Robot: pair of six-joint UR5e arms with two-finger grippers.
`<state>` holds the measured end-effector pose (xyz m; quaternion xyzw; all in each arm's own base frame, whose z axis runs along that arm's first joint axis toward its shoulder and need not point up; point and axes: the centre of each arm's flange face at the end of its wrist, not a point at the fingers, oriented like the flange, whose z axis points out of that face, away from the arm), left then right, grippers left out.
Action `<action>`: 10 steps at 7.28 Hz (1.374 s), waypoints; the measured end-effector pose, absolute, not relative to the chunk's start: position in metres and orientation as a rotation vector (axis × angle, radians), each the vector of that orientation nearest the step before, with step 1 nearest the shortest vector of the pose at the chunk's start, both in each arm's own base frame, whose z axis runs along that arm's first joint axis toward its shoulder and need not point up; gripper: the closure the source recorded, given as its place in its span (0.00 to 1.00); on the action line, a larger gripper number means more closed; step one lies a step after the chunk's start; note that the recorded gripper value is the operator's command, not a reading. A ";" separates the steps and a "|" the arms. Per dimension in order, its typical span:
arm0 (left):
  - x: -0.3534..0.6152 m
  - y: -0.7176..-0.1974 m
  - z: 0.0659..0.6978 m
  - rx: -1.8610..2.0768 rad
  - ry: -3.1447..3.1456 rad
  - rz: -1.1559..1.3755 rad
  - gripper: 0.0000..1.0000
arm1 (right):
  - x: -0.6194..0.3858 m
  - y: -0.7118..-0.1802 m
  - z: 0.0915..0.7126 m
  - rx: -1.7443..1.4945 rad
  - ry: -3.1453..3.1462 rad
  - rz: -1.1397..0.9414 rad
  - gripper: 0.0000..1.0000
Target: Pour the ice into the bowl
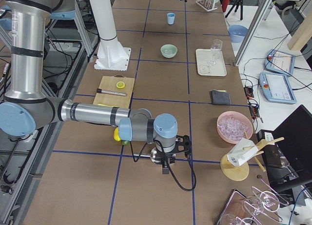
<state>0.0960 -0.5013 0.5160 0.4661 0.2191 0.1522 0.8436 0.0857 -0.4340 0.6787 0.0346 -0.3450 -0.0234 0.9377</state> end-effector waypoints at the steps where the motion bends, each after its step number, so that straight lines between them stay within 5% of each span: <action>1: 0.059 -0.523 0.515 0.838 0.481 0.338 0.00 | 0.086 -0.436 0.672 0.083 -0.706 -0.051 0.00; 5: -0.031 -0.531 0.562 0.286 0.720 0.139 0.00 | 0.074 -0.441 0.621 0.136 -0.815 -0.037 0.00; 10: -0.077 -0.485 0.615 0.151 0.821 -0.011 0.00 | -0.049 -0.455 0.490 0.148 -0.867 -0.105 0.00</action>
